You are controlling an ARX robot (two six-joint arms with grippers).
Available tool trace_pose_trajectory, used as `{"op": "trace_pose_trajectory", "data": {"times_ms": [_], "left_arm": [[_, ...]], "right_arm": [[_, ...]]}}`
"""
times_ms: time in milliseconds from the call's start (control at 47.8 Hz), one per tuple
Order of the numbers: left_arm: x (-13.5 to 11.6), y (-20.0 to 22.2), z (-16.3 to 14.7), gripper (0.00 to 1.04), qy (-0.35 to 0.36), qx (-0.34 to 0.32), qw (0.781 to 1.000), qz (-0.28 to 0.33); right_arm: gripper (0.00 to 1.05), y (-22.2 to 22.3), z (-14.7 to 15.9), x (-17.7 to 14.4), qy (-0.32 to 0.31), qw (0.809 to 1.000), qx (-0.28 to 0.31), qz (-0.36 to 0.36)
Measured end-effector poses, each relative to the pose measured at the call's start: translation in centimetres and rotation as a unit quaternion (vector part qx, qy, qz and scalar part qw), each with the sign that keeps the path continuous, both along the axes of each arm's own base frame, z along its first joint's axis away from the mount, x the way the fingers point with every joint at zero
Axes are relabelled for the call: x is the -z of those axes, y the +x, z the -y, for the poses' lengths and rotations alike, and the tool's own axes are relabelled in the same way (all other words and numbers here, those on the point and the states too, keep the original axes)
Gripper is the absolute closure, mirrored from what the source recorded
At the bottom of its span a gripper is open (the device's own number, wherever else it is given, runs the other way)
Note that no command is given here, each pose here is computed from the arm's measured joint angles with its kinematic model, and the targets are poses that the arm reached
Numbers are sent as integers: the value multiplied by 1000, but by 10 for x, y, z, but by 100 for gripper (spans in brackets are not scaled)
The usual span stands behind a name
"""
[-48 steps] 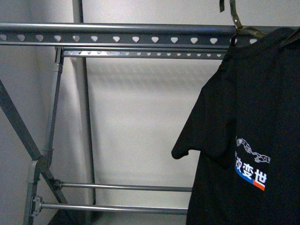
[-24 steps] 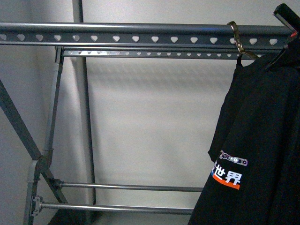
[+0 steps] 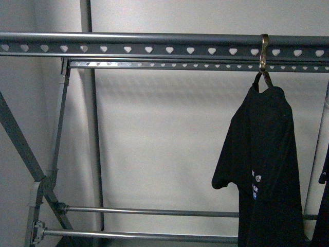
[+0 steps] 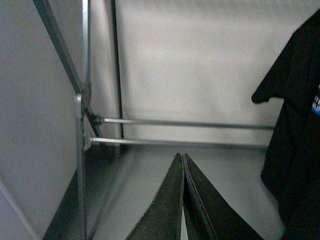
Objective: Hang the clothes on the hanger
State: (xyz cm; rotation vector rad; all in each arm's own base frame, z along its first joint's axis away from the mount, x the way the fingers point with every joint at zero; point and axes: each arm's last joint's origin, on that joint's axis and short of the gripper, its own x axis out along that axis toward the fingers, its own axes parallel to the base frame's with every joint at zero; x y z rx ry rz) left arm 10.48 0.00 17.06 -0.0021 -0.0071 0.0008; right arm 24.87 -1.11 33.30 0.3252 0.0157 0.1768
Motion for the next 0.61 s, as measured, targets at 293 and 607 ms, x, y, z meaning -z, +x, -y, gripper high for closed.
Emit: {"op": "trace_pose_trajectory", "data": {"times_ms": [293, 607], "left_arm": [[1, -8, 0, 101, 0, 0, 1000, 4], [1, -8, 0, 101, 0, 0, 1000, 5]], "right_arm": [[25, -144, -11, 91, -136, 986, 89, 29], [80, -151, -11, 136, -159, 983, 89, 8]]}}
